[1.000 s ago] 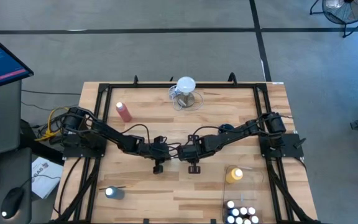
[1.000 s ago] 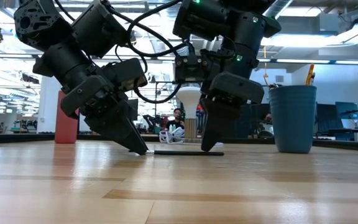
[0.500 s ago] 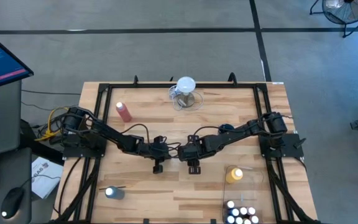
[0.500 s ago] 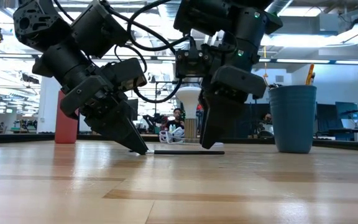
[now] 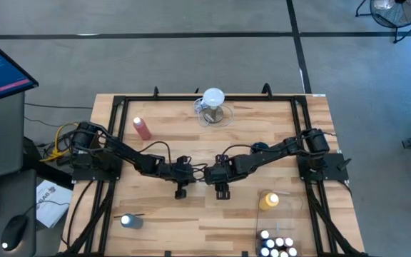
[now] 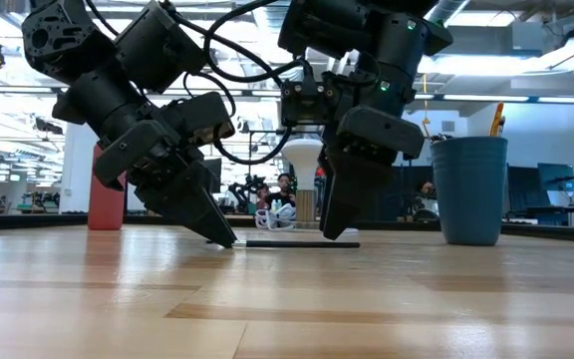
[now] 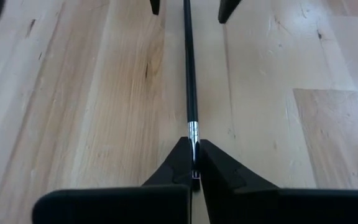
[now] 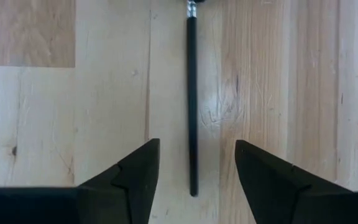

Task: Pick & Place Paint Supplies
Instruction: Put the black silver paintbrush into the blue cup

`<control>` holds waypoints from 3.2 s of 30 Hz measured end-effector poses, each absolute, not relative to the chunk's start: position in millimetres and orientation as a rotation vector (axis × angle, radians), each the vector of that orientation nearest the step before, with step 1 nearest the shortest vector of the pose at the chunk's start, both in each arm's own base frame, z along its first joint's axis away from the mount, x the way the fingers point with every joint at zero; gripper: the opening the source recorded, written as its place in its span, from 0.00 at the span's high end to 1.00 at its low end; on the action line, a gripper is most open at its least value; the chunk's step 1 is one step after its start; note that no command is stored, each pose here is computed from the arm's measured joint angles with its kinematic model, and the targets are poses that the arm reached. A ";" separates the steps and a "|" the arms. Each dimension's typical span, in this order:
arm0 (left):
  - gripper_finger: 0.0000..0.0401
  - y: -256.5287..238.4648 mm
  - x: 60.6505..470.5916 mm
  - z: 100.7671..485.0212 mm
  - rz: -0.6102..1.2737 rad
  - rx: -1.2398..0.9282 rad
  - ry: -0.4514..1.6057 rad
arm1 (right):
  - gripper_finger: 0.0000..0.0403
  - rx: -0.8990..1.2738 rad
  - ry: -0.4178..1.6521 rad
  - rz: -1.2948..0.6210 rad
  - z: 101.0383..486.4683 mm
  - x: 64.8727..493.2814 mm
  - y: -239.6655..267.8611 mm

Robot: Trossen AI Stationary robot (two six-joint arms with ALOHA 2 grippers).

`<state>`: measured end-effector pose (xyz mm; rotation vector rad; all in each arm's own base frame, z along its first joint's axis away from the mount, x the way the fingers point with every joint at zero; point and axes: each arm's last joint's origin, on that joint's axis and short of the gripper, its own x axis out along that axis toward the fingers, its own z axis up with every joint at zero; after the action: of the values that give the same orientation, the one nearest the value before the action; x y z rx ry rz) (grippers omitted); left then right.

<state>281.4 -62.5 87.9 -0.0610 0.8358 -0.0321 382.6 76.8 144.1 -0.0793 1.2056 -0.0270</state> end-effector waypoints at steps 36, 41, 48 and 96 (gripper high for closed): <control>1.00 -65.1 281.7 110.3 -0.036 -0.013 0.739 | 0.52 -0.088 1.159 0.005 141.1 383.6 82.6; 1.00 -67.2 281.6 110.8 -0.043 -0.012 0.733 | 0.54 -0.084 1.160 -0.004 138.8 383.5 78.9; 1.00 -66.9 282.0 111.3 -0.039 -0.012 0.727 | 0.84 -0.059 1.156 -0.024 139.0 384.9 73.8; 0.63 -32.6 192.1 222.1 0.087 -0.049 -0.273 | 0.99 0.042 0.059 -0.157 255.9 247.7 79.6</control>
<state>192.1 -32.6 222.1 -0.0494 -0.2732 0.0873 247.7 79.6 255.9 0.0425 0.0595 -0.1574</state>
